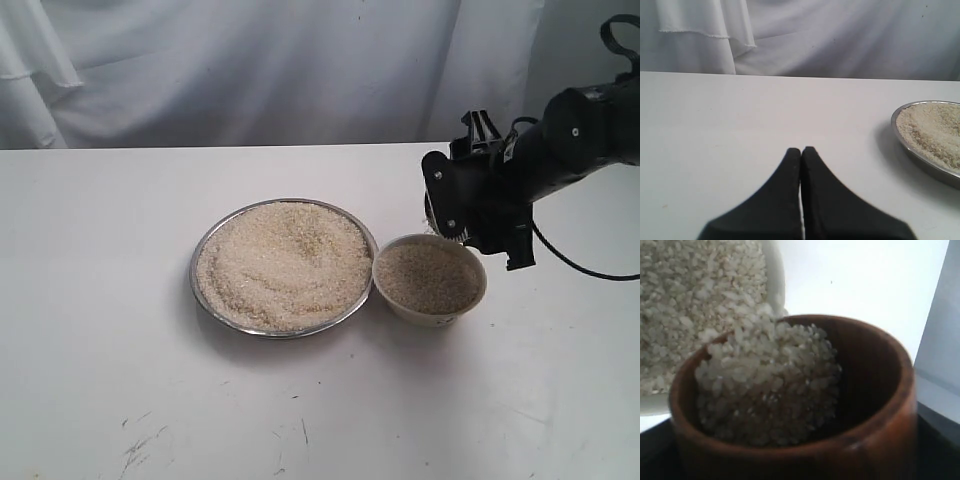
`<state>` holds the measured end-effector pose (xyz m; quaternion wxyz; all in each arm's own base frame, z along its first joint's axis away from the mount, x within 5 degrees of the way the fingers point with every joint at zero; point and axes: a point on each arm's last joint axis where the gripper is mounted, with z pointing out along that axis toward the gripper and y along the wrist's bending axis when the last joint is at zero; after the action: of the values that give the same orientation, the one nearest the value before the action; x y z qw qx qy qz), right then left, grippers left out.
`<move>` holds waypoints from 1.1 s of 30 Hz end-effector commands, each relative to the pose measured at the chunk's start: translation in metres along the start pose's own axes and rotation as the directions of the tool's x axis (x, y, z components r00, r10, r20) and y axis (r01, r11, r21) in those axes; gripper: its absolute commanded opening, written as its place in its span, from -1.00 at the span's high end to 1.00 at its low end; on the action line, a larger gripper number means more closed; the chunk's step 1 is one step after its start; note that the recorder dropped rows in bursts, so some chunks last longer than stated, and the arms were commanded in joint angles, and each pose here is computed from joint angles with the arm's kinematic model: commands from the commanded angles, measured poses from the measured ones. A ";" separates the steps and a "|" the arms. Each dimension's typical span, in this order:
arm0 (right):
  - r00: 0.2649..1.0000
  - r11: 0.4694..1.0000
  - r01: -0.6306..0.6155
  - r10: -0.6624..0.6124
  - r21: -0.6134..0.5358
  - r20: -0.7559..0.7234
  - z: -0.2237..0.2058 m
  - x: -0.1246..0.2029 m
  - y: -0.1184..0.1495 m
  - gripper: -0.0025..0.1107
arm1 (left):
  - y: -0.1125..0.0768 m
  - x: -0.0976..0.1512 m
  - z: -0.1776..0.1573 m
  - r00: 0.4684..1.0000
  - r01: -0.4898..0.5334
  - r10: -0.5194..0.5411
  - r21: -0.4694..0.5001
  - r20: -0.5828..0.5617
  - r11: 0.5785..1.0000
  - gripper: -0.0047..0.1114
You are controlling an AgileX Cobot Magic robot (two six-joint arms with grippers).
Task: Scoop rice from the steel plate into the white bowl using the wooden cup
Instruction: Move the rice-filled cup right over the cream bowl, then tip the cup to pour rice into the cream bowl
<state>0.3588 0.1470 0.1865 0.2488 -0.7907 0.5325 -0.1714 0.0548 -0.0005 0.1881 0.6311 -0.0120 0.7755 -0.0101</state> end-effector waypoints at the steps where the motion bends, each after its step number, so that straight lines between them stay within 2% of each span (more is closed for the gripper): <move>1: 0.998 0.997 0.062 -0.061 0.045 -0.021 -0.007 0.002 0.000 0.96 | 0.000 0.001 0.000 1.000 0.004 -0.004 0.002 0.007 1.000 0.92; 14: 0.970 0.966 0.243 -0.240 0.084 -0.046 -0.005 -0.006 0.001 0.96 | 0.000 0.001 0.000 1.000 0.004 -0.004 0.002 0.007 1.000 0.92; 21: 0.909 0.904 0.416 -0.409 0.098 -0.085 -0.005 -0.012 -0.002 0.96 | 0.000 0.001 0.000 1.000 0.004 -0.004 0.002 0.007 1.000 0.92; 24: 0.895 0.889 0.445 -0.436 0.112 -0.095 -0.005 -0.012 -0.003 0.96 | 0.000 0.001 0.000 1.000 0.004 -0.004 0.002 0.007 1.000 0.92; 28: 0.849 0.840 0.527 -0.516 0.130 -0.111 -0.002 -0.012 0.002 0.96 | 0.000 0.001 0.000 1.000 0.004 -0.004 0.002 0.007 1.000 0.92; 33: 0.833 0.817 0.553 -0.541 0.161 -0.117 -0.002 -0.014 0.001 0.96 | 0.000 0.001 0.000 1.000 0.004 -0.004 0.002 0.007 1.000 0.92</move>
<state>0.3525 0.1553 0.1813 0.2286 -0.8798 0.2905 -0.2988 0.0548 -0.0005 0.1881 0.6311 -0.0120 0.7755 -0.0101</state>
